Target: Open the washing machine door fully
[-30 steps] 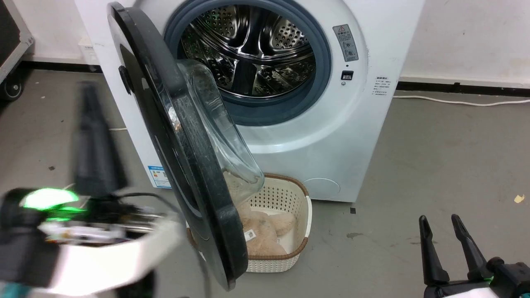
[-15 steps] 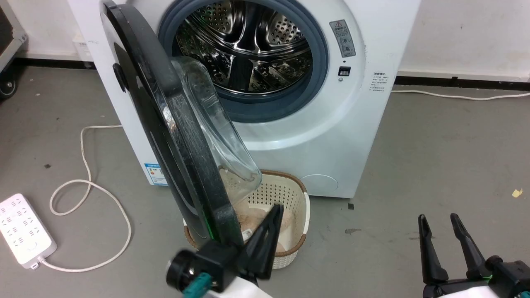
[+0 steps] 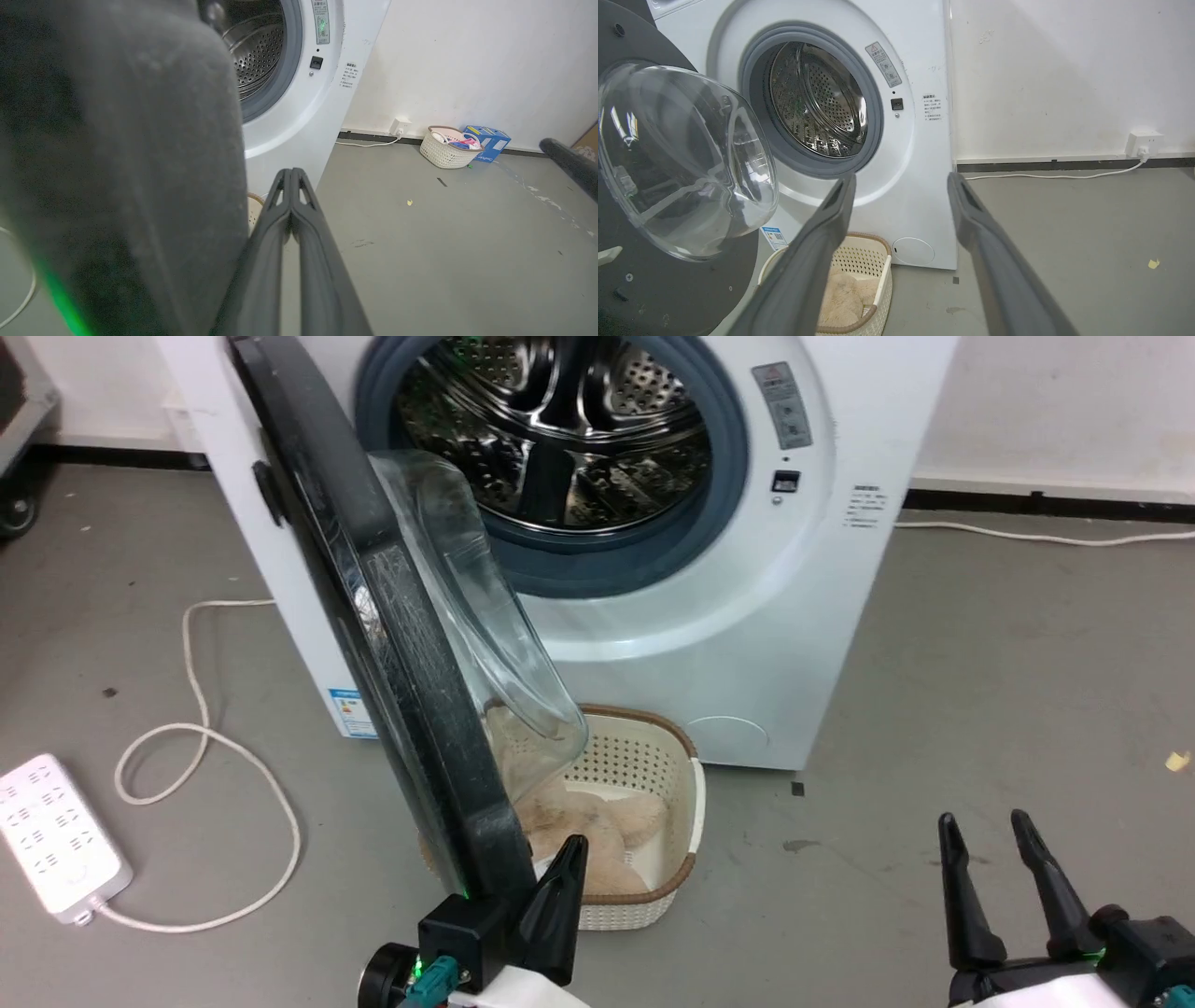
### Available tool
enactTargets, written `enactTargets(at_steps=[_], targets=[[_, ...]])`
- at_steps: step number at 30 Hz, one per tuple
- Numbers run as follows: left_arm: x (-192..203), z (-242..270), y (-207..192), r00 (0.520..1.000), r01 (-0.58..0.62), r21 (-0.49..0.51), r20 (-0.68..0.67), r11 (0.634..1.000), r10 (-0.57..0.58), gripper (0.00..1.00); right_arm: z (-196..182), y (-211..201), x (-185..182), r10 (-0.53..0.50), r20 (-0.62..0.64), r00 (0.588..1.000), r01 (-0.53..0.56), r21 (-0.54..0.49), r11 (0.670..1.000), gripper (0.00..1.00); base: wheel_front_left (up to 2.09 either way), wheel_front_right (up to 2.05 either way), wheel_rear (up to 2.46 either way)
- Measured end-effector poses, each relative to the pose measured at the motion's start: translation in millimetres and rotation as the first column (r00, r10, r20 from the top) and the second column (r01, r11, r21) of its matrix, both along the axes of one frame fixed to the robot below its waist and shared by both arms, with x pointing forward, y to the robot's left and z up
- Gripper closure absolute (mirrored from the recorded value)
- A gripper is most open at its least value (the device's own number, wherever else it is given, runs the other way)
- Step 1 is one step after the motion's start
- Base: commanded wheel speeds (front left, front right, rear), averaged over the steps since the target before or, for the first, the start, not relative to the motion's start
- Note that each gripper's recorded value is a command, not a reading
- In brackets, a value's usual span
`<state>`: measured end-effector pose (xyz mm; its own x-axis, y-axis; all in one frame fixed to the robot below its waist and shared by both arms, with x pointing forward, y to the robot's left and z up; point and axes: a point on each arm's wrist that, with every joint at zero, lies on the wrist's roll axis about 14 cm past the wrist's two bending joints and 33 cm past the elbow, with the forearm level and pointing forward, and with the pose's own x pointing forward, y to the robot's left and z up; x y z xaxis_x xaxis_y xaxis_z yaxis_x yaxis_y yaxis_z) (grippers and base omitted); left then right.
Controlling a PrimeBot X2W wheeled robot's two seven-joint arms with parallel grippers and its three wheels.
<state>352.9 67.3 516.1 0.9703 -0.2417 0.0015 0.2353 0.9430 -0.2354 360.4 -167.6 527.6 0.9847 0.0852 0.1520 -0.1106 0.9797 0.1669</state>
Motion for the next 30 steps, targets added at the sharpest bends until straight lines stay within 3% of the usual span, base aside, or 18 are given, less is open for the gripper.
enactTargets(at_steps=[8, 15, 21, 22, 23, 30], targets=[[-10.5, 1.6, 33.0, 0.996, -0.089, 0.019, 0.021, 0.996, 0.088, 1.00, 1.7, 24.4, 8.4, 0.075, 0.006, 0.997, -0.075, 0.001, 0.997, 0.00, 0.00, 0.00, 0.00], [-27.3, 4.1, 83.9, 0.968, -0.248, 0.036, 0.032, 0.968, 0.247, 1.00, -0.8, 62.2, 17.5, 0.187, -0.003, 0.982, -0.187, 0.010, 0.982, 0.00, 0.00, 0.00, 0.00], [-46.6, 6.3, 151.6, 0.902, -0.432, 0.073, 0.040, 0.899, 0.430, 1.00, -4.2, 103.8, 27.4, 0.303, -0.011, 0.953, -0.303, 0.017, 0.953, 0.00, 0.00, 0.00, 0.00], [-46.6, 6.3, 151.6, 0.902, -0.432, 0.073, 0.040, 0.899, 0.430, 1.00, -4.2, 103.8, 27.4, 0.303, -0.011, 0.953, -0.303, 0.017, 0.953, 0.00, 0.00, 0.00, 0.00], [-49.7, 5.3, 172.1, 0.879, -0.476, 0.098, 0.036, 0.874, 0.475, 1.00, -8.4, 111.7, 31.0, 0.324, -0.022, 0.946, -0.324, 0.018, 0.946, 0.00, 0.00, 0.00, 0.00], [-46.6, 6.0, 236.0, 0.800, -0.596, 0.128, 0.018, 0.792, 0.599, 1.00, -23.4, 131.9, 47.9, 0.374, -0.064, 0.925, -0.374, 0.010, 0.927, 0.00, 0.00, 0.00, 0.00]])
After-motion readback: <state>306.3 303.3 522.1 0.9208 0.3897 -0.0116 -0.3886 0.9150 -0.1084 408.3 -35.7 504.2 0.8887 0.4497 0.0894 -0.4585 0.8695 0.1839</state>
